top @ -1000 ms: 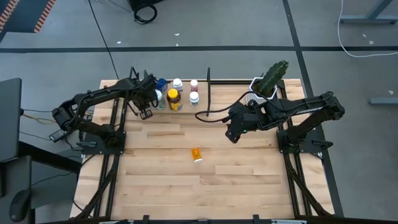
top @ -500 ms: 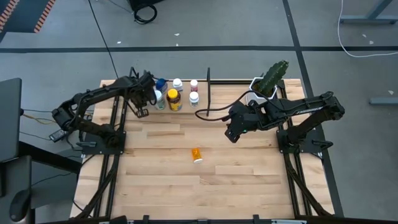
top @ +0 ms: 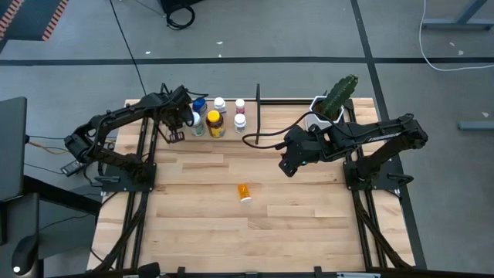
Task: Pick and place medicine bottles onto shelf by color
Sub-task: Adjust the white pill on the shelf
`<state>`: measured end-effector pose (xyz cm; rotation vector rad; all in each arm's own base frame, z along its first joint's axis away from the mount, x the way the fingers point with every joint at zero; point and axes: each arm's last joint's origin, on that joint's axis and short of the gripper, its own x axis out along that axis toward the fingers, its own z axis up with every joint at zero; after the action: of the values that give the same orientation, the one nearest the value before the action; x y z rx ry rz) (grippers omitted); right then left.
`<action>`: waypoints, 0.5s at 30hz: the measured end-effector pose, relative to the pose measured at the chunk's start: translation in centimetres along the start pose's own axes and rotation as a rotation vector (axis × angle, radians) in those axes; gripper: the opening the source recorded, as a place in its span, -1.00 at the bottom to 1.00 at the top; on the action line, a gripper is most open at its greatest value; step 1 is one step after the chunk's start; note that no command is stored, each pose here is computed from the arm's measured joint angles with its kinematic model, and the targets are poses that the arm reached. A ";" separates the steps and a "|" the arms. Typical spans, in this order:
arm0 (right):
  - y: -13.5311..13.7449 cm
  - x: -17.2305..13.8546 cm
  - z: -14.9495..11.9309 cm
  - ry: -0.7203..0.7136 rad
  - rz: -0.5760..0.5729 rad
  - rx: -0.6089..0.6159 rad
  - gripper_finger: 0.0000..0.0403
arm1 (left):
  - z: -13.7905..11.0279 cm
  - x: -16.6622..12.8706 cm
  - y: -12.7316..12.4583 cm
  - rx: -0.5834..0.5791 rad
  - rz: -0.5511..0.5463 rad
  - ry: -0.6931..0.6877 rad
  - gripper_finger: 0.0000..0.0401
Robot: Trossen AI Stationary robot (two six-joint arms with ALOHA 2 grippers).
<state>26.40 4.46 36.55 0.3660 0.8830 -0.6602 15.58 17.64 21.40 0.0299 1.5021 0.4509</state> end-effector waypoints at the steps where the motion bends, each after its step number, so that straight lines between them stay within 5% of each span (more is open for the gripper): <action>1: 0.0 0.0 0.0 0.000 0.000 0.000 0.40 | 0.1 0.0 0.0 0.008 0.003 -0.006 -0.98; 15: 0.0 0.0 0.0 0.000 0.000 0.001 0.40 | -0.3 0.2 1.1 0.021 0.037 -0.016 -0.99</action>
<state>26.40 4.46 36.55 0.3664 0.8828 -0.6604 15.00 18.67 21.51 0.0781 1.4926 0.4634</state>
